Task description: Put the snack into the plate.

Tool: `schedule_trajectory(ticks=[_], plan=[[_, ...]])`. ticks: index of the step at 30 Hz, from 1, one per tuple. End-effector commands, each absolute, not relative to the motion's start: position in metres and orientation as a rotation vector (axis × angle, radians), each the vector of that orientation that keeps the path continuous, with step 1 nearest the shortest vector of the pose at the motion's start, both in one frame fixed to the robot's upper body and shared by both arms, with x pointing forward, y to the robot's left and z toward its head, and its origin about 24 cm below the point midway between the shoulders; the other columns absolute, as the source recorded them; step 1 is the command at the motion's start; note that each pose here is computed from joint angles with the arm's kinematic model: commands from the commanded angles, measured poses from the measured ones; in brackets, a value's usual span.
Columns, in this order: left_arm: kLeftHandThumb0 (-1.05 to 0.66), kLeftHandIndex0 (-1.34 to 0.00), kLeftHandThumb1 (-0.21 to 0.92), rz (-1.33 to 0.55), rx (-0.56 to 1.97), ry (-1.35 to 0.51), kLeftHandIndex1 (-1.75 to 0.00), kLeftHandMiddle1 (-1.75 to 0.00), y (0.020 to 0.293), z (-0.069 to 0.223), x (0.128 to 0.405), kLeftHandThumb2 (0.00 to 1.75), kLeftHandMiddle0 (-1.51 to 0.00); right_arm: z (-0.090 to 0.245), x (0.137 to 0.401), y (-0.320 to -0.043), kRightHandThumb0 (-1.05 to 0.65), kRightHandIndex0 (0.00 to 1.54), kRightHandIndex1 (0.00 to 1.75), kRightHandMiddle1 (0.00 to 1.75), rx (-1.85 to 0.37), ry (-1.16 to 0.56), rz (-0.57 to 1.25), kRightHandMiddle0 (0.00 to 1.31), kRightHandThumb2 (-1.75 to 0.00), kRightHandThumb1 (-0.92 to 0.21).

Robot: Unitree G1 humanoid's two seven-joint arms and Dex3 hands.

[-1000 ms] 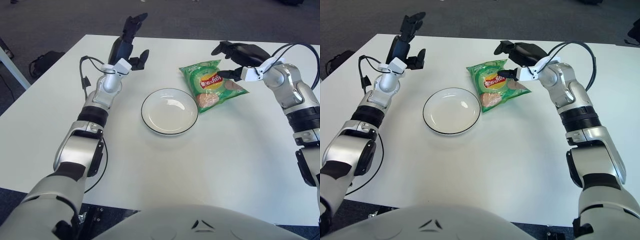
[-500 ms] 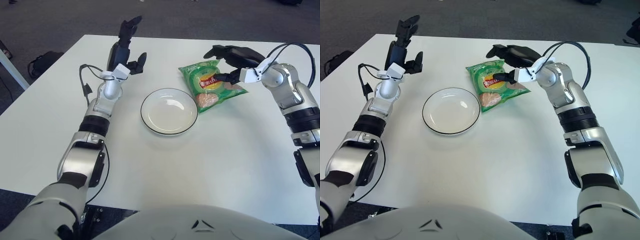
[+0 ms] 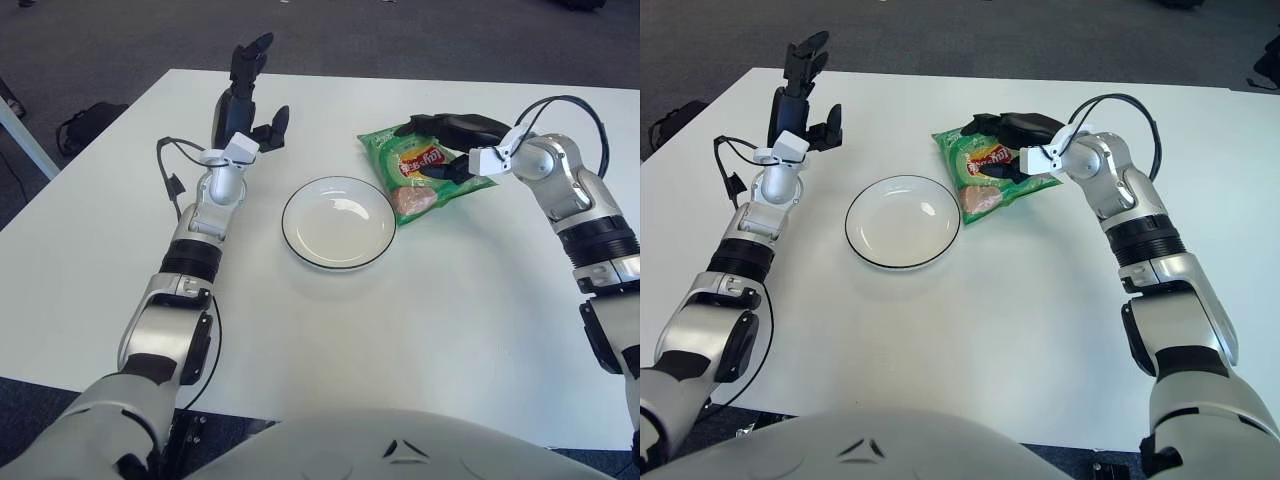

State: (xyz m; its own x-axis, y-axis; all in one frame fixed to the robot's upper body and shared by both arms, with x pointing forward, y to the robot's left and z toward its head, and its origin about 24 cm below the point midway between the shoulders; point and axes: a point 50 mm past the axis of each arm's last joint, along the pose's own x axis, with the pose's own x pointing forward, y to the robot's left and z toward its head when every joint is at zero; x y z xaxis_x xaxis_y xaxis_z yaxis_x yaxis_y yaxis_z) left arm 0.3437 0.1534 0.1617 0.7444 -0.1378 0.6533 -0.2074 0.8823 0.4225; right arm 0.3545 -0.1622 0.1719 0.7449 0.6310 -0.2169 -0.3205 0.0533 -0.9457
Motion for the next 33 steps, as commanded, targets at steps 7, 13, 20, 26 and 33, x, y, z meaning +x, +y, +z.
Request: schedule_trajectory(ticks=[7, 13, 20, 26, 33], plan=[[-0.52, 0.00, 0.92, 0.070, 0.509, -0.725, -0.76, -0.31, 0.157, 0.159, 0.341, 0.84, -0.29, 0.175, 0.373, -0.162, -1.00, 0.01, 0.19, 0.32, -1.340, -0.240, 0.731, 0.00, -0.94, -0.92], [-0.51, 0.00, 0.92, 0.085, 0.513, -0.731, -0.94, -0.54, 0.156, 0.158, 0.339, 0.87, -0.25, 0.176, 0.376, -0.163, -1.00, 0.00, 0.15, 0.30, -1.383, -0.256, 0.704, 0.00, -0.91, -0.92], [-0.50, 0.00, 0.92, 0.102, 0.501, -0.726, -1.14, -0.73, 0.158, 0.154, 0.337, 0.87, -0.23, 0.180, 0.381, -0.163, -1.00, 0.00, 0.13, 0.27, -1.402, -0.261, 0.665, 0.00, -0.88, -0.92], [-0.51, 0.00, 0.92, 0.094, 0.476, -0.703, -1.24, -0.83, 0.157, 0.149, 0.338, 0.87, -0.23, 0.183, 0.385, -0.164, -1.01, 0.00, 0.11, 0.26, -1.423, -0.262, 0.639, 0.00, -0.88, -0.92], [-0.52, 0.00, 0.92, 0.079, 0.455, -0.686, -1.26, -0.88, 0.156, 0.143, 0.337, 0.85, -0.23, 0.188, 0.389, -0.161, -1.03, 0.00, 0.05, 0.20, -1.441, -0.290, 0.620, 0.00, -0.89, -0.92]])
